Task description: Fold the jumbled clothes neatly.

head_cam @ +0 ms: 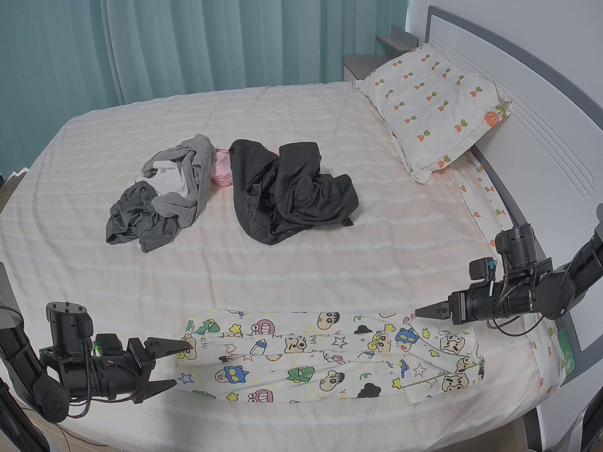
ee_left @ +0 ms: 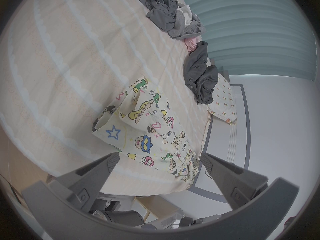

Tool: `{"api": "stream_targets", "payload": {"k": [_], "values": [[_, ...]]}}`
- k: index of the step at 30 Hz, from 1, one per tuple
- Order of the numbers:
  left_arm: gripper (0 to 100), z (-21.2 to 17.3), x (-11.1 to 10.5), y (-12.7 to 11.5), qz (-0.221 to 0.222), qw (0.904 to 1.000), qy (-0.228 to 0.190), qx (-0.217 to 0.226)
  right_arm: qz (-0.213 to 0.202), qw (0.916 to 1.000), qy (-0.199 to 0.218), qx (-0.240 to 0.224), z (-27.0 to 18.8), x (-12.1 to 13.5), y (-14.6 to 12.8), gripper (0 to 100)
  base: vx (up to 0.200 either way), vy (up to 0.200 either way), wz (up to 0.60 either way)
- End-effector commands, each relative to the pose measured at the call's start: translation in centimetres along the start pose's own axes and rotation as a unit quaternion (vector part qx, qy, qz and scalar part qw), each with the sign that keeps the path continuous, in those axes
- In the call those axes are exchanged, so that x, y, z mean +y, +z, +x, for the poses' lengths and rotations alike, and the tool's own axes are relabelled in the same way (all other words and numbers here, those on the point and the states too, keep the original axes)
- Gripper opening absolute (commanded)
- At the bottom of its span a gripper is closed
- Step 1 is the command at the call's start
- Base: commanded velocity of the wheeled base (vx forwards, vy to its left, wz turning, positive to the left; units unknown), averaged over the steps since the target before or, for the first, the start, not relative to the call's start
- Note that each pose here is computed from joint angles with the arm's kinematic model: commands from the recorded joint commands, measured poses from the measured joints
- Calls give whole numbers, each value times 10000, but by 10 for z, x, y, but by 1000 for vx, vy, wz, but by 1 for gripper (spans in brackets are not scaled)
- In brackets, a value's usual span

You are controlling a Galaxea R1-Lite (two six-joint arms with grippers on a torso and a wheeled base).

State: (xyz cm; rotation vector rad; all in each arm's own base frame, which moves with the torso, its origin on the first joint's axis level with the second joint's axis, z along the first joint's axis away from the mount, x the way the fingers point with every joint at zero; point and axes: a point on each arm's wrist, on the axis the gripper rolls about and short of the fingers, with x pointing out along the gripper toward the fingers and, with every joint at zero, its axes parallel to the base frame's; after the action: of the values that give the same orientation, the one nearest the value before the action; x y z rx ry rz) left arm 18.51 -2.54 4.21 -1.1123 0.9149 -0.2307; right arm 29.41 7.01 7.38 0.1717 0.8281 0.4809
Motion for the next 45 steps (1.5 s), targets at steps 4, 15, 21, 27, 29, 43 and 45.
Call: {"api": "stream_targets", "payload": {"k": [4,15,21,27,29,43,45], "values": [[100,-1,2,-2,-30,10000,41,24,-697,9950,-144,701,50,-38,-15,100,0,0,0],[100,-1,2,-2,-46,10000,53,31,-956,9938,218,523,64,-34,-8,100,0,0,0],[100,-1,2,-2,-46,10000,69,5,-951,9939,245,510,65,-34,-10,0,0,0,0],[100,-1,2,-2,-57,9999,90,-18,-1029,9936,347,320,64,-31,-11,0,0,0,0],[100,-1,2,-2,-53,9999,85,-21,-1079,9932,369,235,63,-28,-12,0,0,0,0],[100,-1,3,-2,-81,9999,112,-5,-1385,9893,329,-310,51,-14,-2,0,0,0,0],[100,-1,3,-2,-77,9999,107,-8,-1397,9890,323,-355,51,-14,0,0,0,0,0]]}}
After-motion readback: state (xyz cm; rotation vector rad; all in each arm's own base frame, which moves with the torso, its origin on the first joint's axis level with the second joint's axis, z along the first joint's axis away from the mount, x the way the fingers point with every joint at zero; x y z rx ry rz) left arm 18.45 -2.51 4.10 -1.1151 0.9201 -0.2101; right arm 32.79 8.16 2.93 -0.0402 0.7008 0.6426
